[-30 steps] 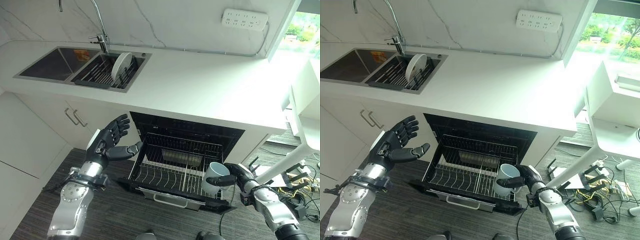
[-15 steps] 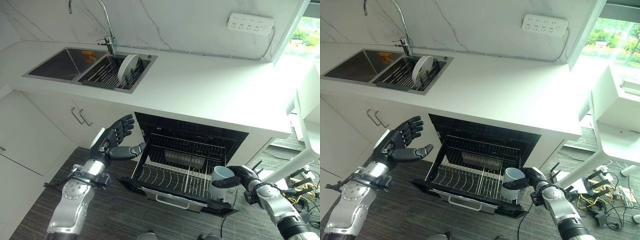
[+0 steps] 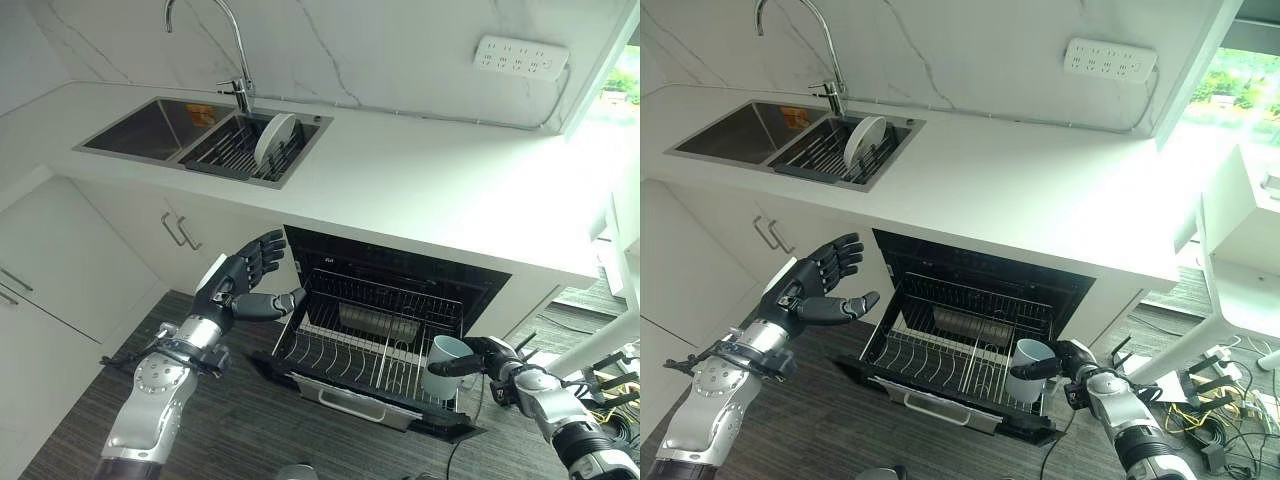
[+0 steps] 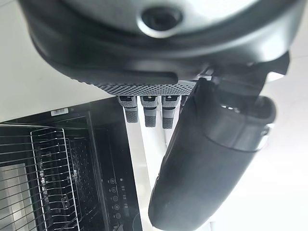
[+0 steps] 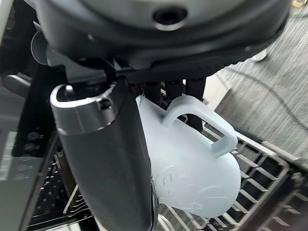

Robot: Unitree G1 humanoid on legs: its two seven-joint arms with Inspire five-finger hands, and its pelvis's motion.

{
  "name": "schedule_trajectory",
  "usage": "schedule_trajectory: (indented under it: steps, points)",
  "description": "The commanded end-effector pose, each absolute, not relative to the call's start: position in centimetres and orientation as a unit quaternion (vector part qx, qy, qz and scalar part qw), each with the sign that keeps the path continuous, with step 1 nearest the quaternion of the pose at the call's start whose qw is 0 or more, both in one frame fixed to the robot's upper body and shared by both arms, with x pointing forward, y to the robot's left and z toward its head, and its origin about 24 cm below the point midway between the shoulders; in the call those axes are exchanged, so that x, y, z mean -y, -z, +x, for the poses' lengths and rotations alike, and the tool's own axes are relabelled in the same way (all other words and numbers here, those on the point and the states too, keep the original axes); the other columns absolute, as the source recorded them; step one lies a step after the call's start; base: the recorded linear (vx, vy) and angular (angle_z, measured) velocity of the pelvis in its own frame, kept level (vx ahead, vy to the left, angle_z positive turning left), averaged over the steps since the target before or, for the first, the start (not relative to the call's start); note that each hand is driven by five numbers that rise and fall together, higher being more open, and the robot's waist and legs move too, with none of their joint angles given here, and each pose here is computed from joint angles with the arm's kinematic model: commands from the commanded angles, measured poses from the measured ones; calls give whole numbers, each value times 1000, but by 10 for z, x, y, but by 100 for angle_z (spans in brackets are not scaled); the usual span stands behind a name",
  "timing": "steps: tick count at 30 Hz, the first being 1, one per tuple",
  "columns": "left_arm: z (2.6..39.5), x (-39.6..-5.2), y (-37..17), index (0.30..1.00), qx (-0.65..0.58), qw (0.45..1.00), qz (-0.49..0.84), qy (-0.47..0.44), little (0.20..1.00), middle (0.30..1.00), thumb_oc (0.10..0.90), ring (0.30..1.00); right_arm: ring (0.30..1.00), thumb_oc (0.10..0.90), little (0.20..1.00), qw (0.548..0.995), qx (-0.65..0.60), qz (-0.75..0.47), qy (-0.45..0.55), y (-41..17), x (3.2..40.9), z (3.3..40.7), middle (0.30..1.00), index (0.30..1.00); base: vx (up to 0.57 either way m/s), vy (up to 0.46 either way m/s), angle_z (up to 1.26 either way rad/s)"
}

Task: Place the dishes in the dishwasher.

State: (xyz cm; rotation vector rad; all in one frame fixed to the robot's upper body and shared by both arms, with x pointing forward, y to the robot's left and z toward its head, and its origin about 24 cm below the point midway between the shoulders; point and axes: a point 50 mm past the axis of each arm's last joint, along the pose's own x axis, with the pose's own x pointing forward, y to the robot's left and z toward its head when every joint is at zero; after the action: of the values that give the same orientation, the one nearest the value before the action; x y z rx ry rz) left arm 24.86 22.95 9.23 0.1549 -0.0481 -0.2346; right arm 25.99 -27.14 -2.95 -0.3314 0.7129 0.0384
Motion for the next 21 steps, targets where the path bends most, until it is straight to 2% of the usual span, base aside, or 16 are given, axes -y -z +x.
schedule_trajectory:
  steps: [1,21]
  points:
    - [256,-219,-154,900,158,971,95,155,900,900,800,900,300,400,300,959,-219,-177,-10,-26,267,305,300,300,22,1,5]
    - [252,-222,-155,900,153,969,101,168,900,900,800,900,300,400,300,952,-252,-174,23,-10,274,302,300,300,7,-16,4]
